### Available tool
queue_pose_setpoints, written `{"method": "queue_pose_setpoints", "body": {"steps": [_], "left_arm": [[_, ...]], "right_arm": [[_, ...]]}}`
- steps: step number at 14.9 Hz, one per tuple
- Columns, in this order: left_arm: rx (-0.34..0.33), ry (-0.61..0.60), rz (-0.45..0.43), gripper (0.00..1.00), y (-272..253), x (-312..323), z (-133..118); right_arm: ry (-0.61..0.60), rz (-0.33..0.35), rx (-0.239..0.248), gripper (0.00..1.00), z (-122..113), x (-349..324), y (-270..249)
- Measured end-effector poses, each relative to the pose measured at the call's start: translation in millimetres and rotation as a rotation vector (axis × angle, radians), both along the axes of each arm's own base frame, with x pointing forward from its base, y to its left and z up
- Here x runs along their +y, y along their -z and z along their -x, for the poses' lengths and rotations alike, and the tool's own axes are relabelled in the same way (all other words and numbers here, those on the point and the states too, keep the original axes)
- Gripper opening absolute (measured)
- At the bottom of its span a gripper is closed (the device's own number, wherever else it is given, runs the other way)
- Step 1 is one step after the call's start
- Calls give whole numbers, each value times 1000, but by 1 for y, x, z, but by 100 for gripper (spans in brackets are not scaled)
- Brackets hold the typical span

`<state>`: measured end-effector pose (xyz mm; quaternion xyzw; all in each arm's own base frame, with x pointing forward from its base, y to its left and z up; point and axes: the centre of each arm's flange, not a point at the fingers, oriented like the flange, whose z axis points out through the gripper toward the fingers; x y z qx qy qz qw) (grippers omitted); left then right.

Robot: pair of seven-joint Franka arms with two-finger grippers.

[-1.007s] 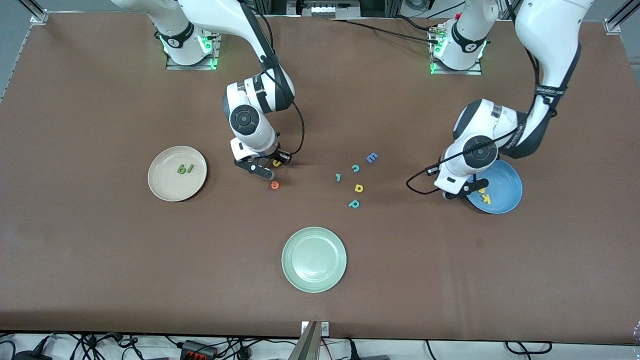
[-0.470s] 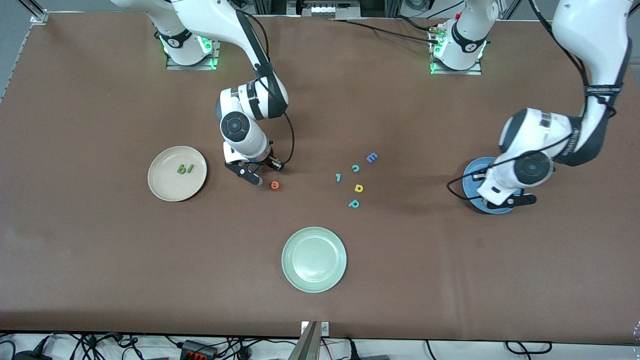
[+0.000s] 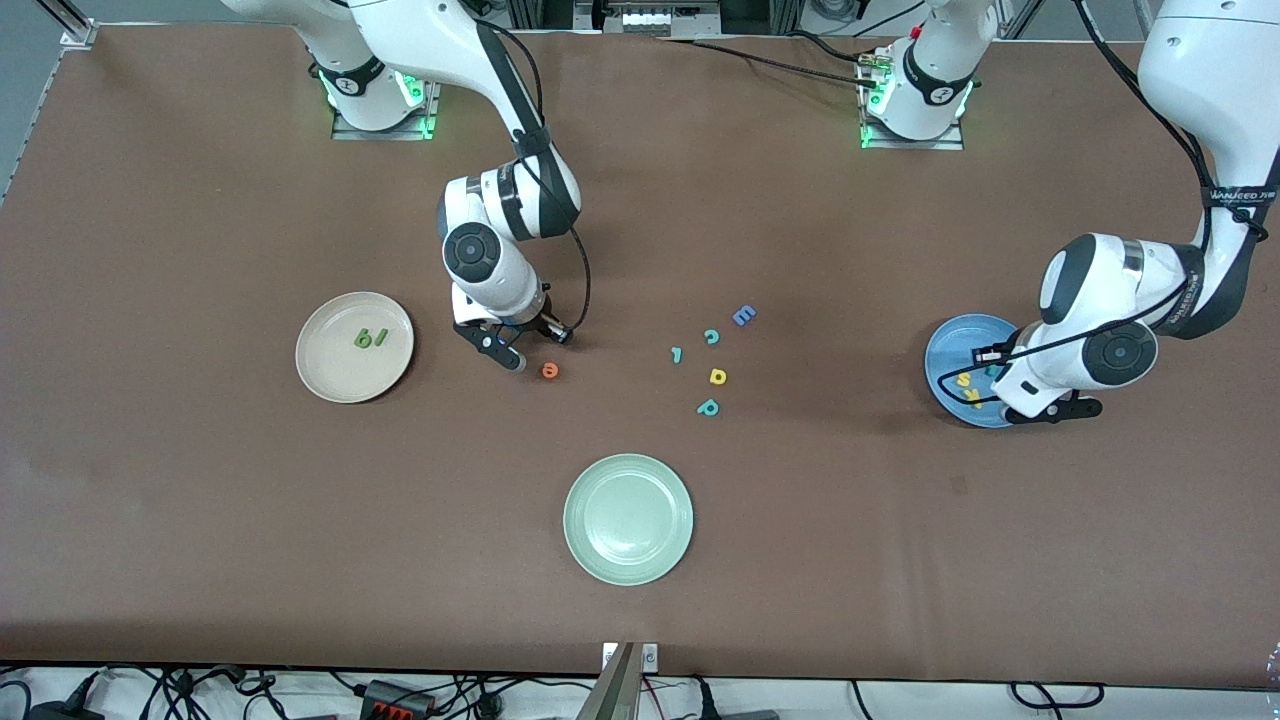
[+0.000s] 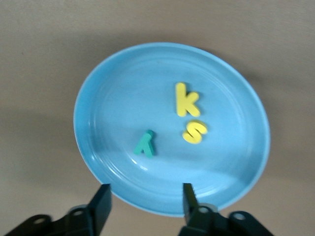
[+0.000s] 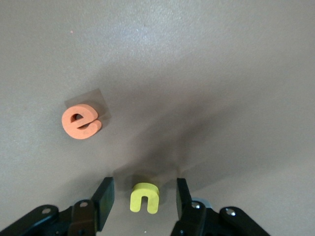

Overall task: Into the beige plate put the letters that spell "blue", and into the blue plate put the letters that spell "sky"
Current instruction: 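Carry the yellow n to the beige plate while the left gripper withdraws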

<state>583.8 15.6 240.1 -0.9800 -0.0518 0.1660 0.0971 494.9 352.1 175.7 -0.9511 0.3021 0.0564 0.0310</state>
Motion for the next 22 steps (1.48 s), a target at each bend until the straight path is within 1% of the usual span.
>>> {"method": "queue_pose_setpoints", "body": {"steps": [3,4,5,6,7,8,9,10,11,12,14,15,17,18,19,20,22], "left_arm": [[28,26,-18,99,-33,-12,-7],[34,34,-23,100,-48,-16,-11],[36,41,-27,100,-63,-22,-15],[37,52,-27,100,-78,-30,-19],[35,63,-27,100,-95,-39,-24],[28,68,-27,100,-114,-45,-29],[23,81,-25,100,-135,-49,-34],[23,105,-18,100,-158,-50,-39],[22,125,-9,100,-182,-51,-42],[18,132,17,100,-206,-52,-44],[9,152,119,100,-243,-52,-44],[-3,172,153,100,-257,-47,-43],[-21,223,206,100,-280,-34,-37],[-35,244,226,100,-292,-29,-33],[-58,252,244,100,-304,-26,-28],[-99,254,256,100,-315,-25,-22],[-209,258,254,100,-330,-26,-6]], "right_arm": [[5,2,-1,56,2,4,2],[5,1,-1,51,2,5,2],[4,1,-2,51,3,6,1],[3,0,-2,47,3,7,1],[2,-1,-3,38,3,7,0],[1,-1,-3,38,3,8,0],[1,-1,-3,35,3,8,0],[1,-2,-3,28,3,8,0],[1,-2,-3,27,3,8,0],[0,-2,-3,26,3,8,0],[-5,-3,-7,26,3,8,-1],[-12,-6,-15,26,0,8,-3],[-26,-12,-34,26,-12,-1,-14],[-44,-9,-30,26,-22,-15,-22],[-76,-1,-14,26,-35,-38,-32],[-110,7,8,26,-48,-70,-43],[-183,13,44,26,-73,-148,-63]]}}
